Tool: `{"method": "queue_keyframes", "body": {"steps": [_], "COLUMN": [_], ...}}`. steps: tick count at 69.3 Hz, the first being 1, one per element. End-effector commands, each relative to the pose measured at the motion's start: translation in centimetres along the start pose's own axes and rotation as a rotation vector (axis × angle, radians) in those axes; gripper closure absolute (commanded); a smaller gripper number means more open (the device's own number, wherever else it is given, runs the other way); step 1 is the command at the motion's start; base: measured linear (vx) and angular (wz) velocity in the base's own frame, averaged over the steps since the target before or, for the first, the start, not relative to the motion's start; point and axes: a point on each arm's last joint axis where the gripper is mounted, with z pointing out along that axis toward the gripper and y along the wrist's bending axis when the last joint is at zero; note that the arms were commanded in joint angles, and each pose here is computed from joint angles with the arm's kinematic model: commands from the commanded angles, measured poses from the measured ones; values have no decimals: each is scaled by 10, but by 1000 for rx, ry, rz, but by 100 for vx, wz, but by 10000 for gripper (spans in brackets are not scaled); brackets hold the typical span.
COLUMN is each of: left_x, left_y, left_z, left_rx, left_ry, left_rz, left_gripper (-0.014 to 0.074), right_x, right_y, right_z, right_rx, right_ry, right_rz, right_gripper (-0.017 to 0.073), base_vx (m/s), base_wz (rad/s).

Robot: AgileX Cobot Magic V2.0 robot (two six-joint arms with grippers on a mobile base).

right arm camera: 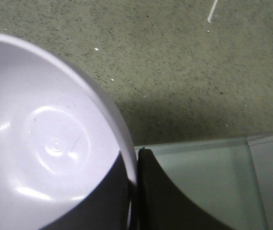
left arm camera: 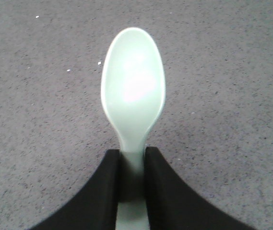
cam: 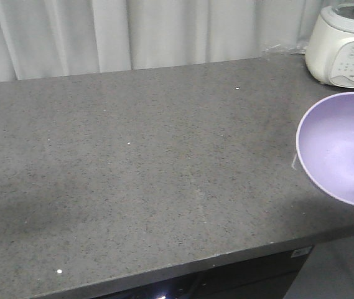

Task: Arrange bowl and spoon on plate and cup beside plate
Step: 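Drive the base around the corner to the counter with the blue plate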

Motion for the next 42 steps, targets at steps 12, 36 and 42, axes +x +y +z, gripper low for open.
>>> {"method": "queue_keyframes", "body": {"steps": [12, 36, 42], "left_x": [-9, -9, -9], "left_y": [0, 0, 0], "left_z": [-13, -13, -13], "left_rx": [7, 7, 7], "left_ry": [-102, -102, -102], "left_rz": [-4, -4, -4], "left_gripper": [601, 601, 601], "right_x": [-6, -6, -6], "right_y": [0, 0, 0], "right_z": [-13, -13, -13], "right_rx": [8, 8, 8], "right_ry": [-93, -93, -93], "right_rz": [-3, -3, -3], "right_gripper": [565, 565, 565], "base_vx": [-5, -5, -5], "base_wz": [-40, -40, -42]}}
